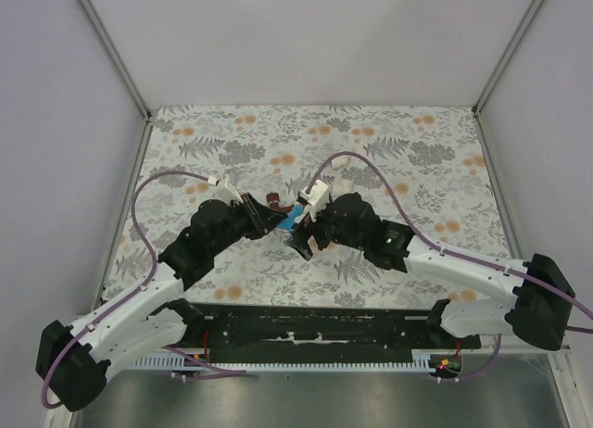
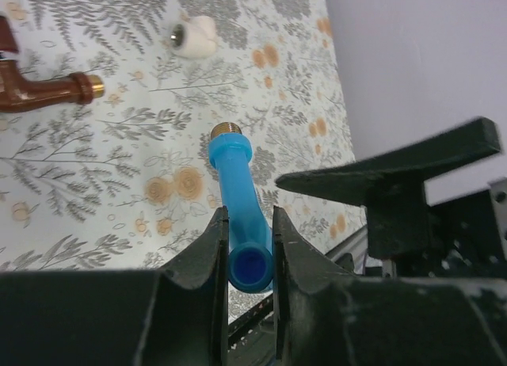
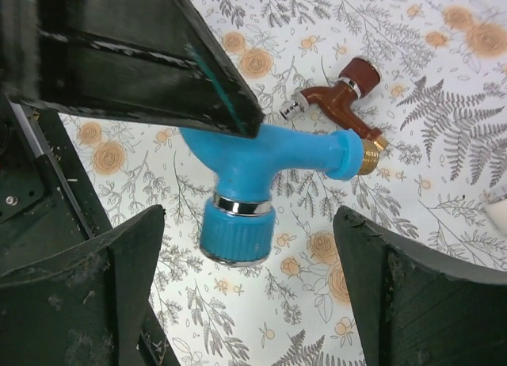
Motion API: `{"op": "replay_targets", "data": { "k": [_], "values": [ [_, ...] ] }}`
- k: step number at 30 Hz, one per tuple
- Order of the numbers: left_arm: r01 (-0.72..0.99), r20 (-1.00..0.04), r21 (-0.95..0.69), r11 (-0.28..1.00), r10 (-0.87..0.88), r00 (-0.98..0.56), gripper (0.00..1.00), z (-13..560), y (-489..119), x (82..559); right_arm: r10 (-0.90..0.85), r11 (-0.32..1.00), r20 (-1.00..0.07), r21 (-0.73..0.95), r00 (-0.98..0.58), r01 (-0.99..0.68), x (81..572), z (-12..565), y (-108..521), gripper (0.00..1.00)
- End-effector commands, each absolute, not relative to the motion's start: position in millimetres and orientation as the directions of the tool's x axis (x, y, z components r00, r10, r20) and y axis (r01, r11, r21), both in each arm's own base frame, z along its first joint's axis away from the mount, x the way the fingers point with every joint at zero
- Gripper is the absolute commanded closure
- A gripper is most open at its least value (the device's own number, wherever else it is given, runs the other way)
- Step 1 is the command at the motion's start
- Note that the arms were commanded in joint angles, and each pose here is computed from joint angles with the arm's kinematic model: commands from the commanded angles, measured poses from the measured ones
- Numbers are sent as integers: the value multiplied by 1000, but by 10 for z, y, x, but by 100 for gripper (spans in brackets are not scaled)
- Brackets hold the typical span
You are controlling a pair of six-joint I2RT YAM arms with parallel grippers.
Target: Install the water faucets
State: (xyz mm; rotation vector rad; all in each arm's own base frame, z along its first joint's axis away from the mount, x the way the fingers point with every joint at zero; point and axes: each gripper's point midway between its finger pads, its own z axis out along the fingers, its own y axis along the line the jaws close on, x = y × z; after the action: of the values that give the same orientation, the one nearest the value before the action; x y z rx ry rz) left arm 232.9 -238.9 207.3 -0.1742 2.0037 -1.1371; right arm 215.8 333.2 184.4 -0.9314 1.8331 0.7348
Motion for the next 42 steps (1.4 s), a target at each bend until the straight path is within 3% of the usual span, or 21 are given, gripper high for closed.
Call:
{"op": "replay_targets", "data": {
  "k": [1,9,16,20,21,22,26,30,36,38,42],
  "values": [
    [147,-580,-760,633,-559,-592,98,2093,-2166,2433,-361,671,-906,-88,-221,-736,2319,1994,3341,7],
    [133,-568,-770,624,-576,-587,98,2110,-2144,2417,-465,754,-872,-299,-153,-585,2388,1943,3471,16],
    [128,-555,-784,607,-593,-583,98,2151,-2140,2405,-469,775,-870,-322,-152,-543,2442,1762,3571,28],
    [123,-548,-786,606,-591,-591,98,2124,-2154,2396,-463,780,-874,-323,-148,-535,2457,1734,3637,41],
    [123,-548,-786,605,-592,-591,97,2123,-2154,2399,-457,782,-877,-315,-151,-538,2459,1737,3655,49],
    [128,-549,-787,604,-589,-593,93,2135,-2161,2392,-454,782,-878,-311,-153,-540,2458,1735,3668,55],
    [150,-584,-763,628,-572,-576,70,2175,-2120,2394,-436,786,-887,-294,-151,-544,2459,1787,3663,100],
    [195,-677,-688,699,-522,-518,44,2318,-1974,2400,-344,794,-912,-154,-225,-588,2453,1801,3594,100],
    [341,-831,-534,774,-406,-381,15,2700,-1799,2351,-207,700,-937,59,-281,-712,2367,2003,3392,100],
    [414,-872,-475,776,-356,-335,10,2798,-1808,2308,-140,651,-944,139,-299,-746,2342,2167,3284,100],
    [640,-934,-357,681,-251,-254,9,2988,-2041,2107,-89,526,-950,210,-299,-824,2170,2421,3172,100]
  ]
}}
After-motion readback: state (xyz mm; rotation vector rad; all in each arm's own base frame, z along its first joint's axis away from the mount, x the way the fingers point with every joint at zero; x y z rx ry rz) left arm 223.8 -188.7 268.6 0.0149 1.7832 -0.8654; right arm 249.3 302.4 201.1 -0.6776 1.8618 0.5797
